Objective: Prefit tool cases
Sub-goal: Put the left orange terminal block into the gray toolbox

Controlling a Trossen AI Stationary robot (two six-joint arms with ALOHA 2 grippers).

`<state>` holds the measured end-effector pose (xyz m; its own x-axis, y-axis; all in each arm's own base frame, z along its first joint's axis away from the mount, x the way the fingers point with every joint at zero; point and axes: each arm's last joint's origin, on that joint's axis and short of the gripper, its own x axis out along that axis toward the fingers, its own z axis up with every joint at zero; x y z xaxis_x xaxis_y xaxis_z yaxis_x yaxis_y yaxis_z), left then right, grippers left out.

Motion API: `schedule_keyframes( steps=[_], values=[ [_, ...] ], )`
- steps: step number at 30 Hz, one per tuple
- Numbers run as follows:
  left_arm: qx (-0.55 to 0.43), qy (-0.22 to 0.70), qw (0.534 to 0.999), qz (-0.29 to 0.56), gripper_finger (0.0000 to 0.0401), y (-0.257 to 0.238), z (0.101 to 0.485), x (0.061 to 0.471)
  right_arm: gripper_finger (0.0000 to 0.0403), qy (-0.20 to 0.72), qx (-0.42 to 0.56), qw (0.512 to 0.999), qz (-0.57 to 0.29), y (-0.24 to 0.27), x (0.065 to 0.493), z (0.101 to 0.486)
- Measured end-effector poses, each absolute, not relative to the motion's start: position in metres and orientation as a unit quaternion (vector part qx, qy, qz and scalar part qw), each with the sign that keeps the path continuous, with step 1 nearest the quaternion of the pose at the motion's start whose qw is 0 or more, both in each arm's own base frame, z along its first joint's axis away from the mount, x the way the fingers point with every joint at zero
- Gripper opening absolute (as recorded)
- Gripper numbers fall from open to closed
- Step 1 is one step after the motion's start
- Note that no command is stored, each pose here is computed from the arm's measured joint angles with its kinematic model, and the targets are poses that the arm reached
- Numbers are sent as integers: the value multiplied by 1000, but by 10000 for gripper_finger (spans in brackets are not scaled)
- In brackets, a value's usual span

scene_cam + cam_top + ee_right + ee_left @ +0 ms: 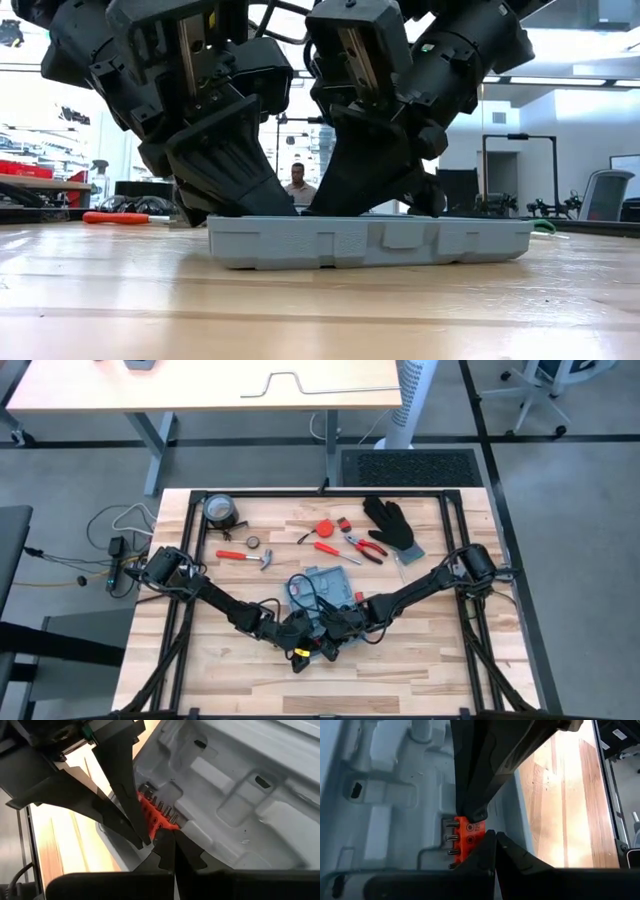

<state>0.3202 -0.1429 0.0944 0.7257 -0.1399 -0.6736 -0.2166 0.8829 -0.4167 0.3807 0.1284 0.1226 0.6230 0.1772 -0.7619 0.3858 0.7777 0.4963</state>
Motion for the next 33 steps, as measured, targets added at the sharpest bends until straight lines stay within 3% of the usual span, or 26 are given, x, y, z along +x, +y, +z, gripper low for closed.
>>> schedule_keyframes(
  steps=[27,33],
  values=[
    [-221,314,923,-20,0,-138,123,325,0,450,322,831,-54,124,379,119],
    [-199,286,937,4,0,-136,130,327,0,450,322,831,-54,124,379,119]
  ],
)
